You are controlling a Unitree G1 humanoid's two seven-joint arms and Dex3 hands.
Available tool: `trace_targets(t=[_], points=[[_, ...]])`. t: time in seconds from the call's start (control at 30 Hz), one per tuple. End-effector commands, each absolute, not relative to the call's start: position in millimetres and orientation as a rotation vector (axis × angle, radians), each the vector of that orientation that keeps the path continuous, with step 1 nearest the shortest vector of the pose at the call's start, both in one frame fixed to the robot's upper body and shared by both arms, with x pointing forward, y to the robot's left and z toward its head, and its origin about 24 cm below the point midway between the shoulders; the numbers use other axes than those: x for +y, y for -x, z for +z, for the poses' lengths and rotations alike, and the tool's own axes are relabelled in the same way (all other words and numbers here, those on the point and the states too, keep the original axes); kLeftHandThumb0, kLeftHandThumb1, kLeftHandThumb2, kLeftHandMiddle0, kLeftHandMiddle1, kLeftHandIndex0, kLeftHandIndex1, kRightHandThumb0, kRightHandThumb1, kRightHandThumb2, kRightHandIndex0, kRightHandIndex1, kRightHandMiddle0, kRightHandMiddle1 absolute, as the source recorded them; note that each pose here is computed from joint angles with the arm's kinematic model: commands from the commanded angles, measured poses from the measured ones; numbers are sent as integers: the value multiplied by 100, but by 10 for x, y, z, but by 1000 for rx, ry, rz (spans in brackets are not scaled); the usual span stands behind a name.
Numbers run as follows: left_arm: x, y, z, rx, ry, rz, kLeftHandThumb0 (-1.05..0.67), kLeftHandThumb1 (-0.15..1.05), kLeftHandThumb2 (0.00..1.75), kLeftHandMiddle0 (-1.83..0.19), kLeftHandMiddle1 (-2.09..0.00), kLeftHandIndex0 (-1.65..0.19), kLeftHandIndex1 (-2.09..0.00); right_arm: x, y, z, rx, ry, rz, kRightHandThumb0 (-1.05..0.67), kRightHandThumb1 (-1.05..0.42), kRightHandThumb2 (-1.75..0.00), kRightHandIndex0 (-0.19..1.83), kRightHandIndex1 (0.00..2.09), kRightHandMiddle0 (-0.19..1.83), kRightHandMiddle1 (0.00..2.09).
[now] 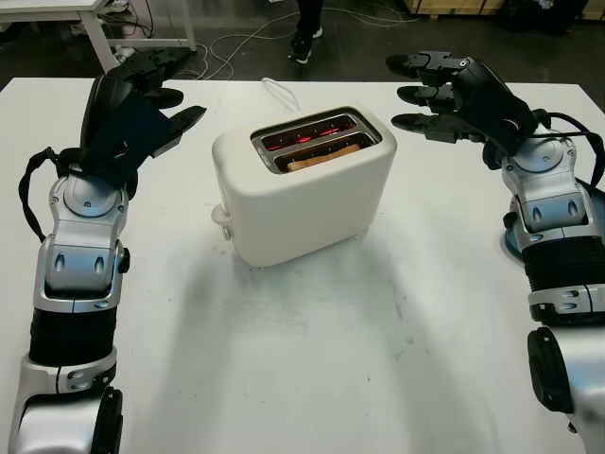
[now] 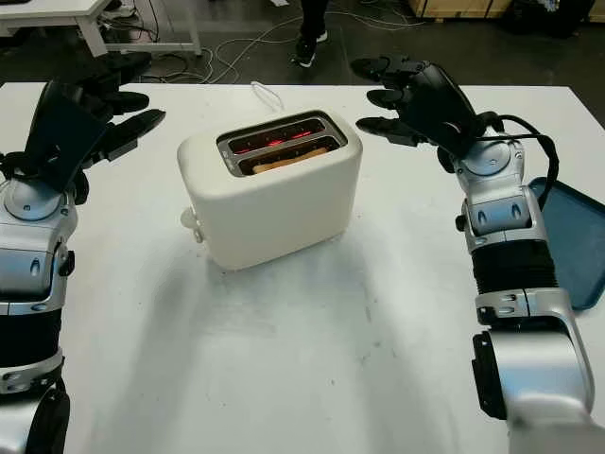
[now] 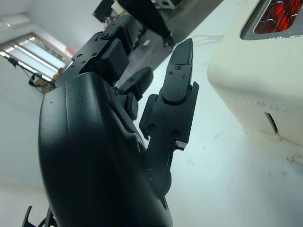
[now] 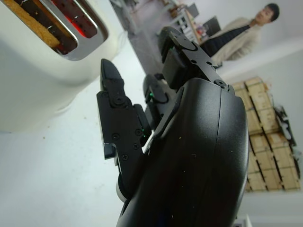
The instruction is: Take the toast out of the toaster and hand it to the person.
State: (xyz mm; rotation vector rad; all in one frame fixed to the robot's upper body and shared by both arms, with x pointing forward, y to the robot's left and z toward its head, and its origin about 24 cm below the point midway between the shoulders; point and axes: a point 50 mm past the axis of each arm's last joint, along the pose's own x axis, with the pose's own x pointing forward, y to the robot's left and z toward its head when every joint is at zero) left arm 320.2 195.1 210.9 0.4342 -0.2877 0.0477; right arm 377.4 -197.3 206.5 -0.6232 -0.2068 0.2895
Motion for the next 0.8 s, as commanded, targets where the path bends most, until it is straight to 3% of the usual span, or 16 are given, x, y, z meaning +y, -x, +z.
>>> trace_targets(t=[0.0,0.77], points=[[1977,-3187,2100,-278,-454,60,-27,92,17,-31,-72,-55,-5,-1963,-3760,2050,-200,607,297,-13,-92,-9,52,4,48,0],[1914,-3192,2137,-282,-452,34,-28,92,17,-25,-81,-56,-6,-1959,-3769,2078,-204,614,311,-16,-92,-8,46,0,47,0]])
